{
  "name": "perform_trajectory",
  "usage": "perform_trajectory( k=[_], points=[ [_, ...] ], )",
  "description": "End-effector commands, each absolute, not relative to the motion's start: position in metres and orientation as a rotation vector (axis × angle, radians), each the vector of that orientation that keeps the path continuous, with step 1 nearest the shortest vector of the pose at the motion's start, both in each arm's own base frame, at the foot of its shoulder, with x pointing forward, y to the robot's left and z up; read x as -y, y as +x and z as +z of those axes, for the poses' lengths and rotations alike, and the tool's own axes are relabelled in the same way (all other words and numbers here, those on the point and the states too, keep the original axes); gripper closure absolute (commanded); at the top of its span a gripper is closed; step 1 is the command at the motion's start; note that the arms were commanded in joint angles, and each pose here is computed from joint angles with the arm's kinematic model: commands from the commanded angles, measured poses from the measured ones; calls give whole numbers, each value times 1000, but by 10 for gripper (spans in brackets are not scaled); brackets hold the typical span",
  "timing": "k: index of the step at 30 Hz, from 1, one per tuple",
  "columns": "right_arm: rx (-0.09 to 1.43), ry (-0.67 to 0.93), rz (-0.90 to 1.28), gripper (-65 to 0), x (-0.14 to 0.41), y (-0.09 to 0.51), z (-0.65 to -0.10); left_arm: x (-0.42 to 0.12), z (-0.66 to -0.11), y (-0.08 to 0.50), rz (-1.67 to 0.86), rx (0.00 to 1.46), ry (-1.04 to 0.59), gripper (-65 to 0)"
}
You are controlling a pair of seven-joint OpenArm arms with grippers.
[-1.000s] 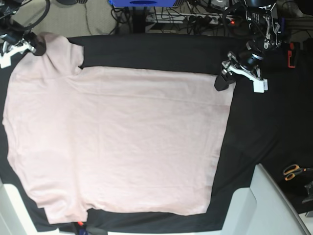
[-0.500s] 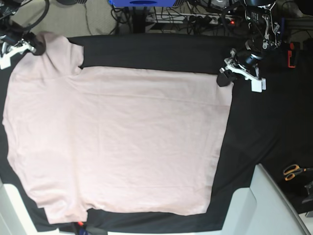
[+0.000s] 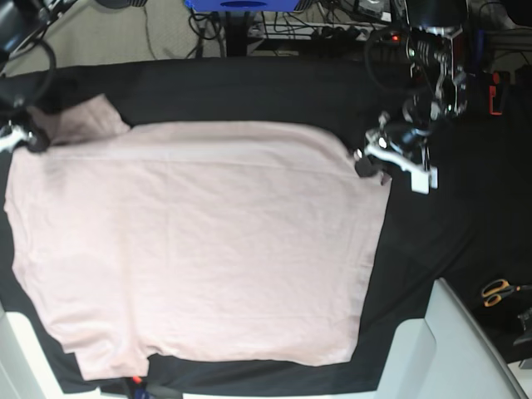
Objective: Fold the T-shirt properly
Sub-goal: 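Close both grippers on the shirt's edge corners, then lift the held edge and fold it across the shirt body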
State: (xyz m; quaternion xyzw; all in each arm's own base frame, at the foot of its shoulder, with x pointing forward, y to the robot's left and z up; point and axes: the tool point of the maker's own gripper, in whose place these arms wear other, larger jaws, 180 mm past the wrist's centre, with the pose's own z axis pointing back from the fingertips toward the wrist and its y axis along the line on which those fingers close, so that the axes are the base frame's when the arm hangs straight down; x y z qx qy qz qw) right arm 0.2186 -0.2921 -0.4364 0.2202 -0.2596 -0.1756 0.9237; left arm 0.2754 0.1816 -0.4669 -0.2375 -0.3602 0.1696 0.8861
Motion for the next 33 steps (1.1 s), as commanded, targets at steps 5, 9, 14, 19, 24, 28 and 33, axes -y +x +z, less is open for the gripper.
perform_trajectory(
  k=[5,9,14,19,24,28,33],
  points=[
    [603,491,-339,-5,298,260,-425,-184,-442,315,354,832,-496,0],
    [627,505,-324,-5,301,281,-425,-182,-442,332,354,806,-513,0],
    [639,517,-335,-5,309,296,-427,-182,-442,347,364,796,-523,0],
    [654,524,-331,-5,314,313,-424,-182,-432,362,347,821,-518,0],
    [676,541,-321,-5,311,338,-420,-177,-431,374,286,820,-463,0],
    [696,554,-308,-5,304,357,-418,-178,-434,384,285,806,-451,0],
    [711,565,-323,-5,300,371,-422,-174,-431,400,281,803,-463,0]
  ],
)
